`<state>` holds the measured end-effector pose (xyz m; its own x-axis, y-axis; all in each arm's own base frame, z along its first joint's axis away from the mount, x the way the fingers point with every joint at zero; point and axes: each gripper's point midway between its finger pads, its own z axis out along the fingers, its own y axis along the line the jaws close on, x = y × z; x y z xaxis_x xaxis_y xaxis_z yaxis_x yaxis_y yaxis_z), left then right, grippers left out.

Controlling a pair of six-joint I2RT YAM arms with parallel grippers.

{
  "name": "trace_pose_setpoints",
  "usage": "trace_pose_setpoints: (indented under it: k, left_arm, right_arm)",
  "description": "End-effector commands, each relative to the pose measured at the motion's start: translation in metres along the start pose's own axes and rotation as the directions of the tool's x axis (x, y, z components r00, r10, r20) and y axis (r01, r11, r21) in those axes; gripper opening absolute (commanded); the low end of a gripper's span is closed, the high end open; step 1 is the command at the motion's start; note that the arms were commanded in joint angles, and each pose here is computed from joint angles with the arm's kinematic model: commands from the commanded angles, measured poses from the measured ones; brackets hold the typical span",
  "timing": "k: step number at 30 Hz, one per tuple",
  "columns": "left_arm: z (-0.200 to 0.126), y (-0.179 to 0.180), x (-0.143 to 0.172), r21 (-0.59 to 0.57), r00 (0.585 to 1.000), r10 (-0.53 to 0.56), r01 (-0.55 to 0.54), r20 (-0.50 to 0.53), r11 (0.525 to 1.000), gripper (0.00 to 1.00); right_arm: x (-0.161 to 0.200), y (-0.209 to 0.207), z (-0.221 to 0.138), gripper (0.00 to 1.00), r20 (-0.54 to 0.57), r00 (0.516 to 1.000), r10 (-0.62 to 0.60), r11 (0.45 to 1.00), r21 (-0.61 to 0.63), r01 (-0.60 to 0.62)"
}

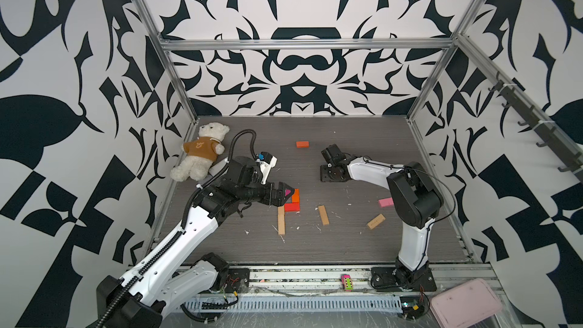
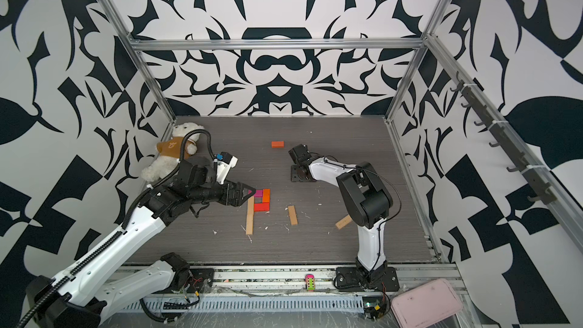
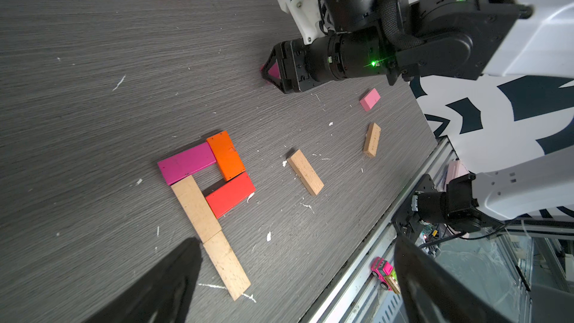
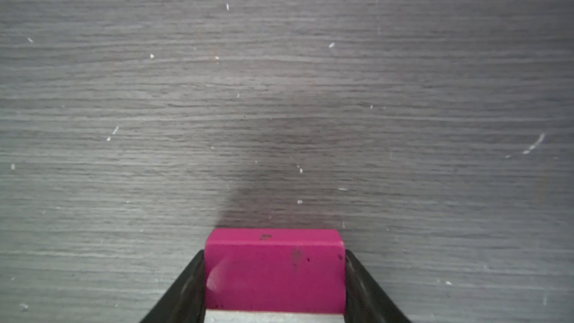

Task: Assemble the letter p with building blocks
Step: Place the building block at the center of the board, then pick up the building block from the center of the board.

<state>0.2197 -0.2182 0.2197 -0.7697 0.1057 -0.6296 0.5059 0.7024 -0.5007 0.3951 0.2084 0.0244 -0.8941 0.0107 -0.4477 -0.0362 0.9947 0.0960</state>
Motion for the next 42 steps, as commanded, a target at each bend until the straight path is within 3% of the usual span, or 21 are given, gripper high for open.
trace_pose_setpoints:
  k: [1,8,24,34,42]
  left_arm:
    - [0.004,0.004,0.012,0.001,0.999,-0.016,0.016,-0.042,1.000,0.99]
    - [0.004,0.004,0.012,0.003,0.999,-0.017,0.017,-0.043,1.000,0.99]
    - [0.002,0.001,0.011,0.014,0.999,-0.006,0.006,-0.032,1.000,0.99]
    - [0.000,0.001,0.011,0.016,1.000,-0.004,0.005,-0.028,1.000,0.99]
    - [-0.002,0.006,0.010,-0.018,1.000,0.006,-0.006,-0.017,1.000,0.99]
  right_arm:
    - [0.003,0.004,-0.005,0.54,0.002,1.000,-0.023,0.999,-0.027,0.023]
    - [0.007,0.004,0.003,0.59,-0.018,1.000,-0.023,0.999,-0.026,0.023]
    - [-0.002,0.008,-0.009,0.81,-0.008,1.000,-0.021,0.998,-0.055,0.020]
    - [-0.032,0.012,-0.048,0.87,0.087,0.993,-0.074,0.993,-0.086,0.082]
    - [-0.061,0.029,-0.058,0.90,0.122,0.989,-0.086,0.985,-0.139,0.103]
